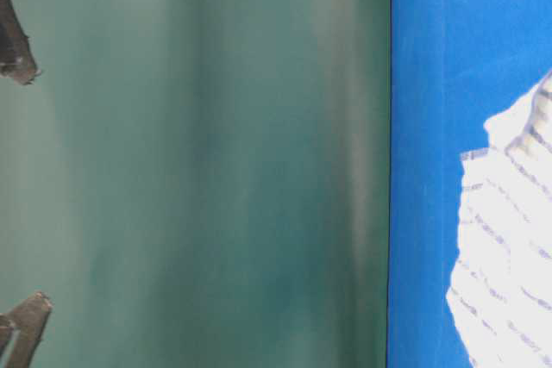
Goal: Lift the towel with both arms.
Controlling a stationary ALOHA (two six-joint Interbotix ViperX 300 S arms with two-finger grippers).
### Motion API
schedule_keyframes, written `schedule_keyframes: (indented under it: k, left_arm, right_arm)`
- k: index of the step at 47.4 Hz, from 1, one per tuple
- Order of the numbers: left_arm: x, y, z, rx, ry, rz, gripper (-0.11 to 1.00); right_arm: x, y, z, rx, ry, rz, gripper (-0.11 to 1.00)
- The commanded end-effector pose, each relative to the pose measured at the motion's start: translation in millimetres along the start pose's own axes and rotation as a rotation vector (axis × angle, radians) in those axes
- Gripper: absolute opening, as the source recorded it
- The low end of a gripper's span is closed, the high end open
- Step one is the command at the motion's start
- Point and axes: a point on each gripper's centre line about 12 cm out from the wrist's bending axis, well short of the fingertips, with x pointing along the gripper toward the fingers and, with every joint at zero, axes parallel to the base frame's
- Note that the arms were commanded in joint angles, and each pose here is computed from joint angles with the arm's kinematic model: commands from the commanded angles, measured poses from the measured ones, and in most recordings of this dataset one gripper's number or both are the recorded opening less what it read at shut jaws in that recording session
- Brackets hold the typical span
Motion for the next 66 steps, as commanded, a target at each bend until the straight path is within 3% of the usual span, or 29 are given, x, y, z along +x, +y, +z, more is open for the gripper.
schedule_keyframes:
  k: [1,24,40,51,66]
  left_arm:
    - [1.6,-4.9,-1.1,0.002,-0.003,-0.015,0.92]
    - [61.4,-42.6,-95.8,0.053,0.248,-0.112,0.92]
    - [102.3,-51.9,-164.4,0.076,0.449,-0.124,0.92]
    - [124.4,-53.5,-203.4,0.080,0.489,-0.122,0.92]
    - [133.6,-52.6,-234.6,0.080,0.482,-0.118,0.92]
  right_arm:
    - [3.2,0.0,-2.9,0.003,0.008,0.000,0.65]
    - [86.9,36.6,-77.8,0.008,0.217,0.091,0.65]
    - [146.6,57.9,-129.0,0.016,0.322,0.128,0.65]
    - [172.4,70.7,-157.4,0.016,0.355,0.148,0.65]
    - [192.6,77.9,-194.9,0.039,0.376,0.157,0.65]
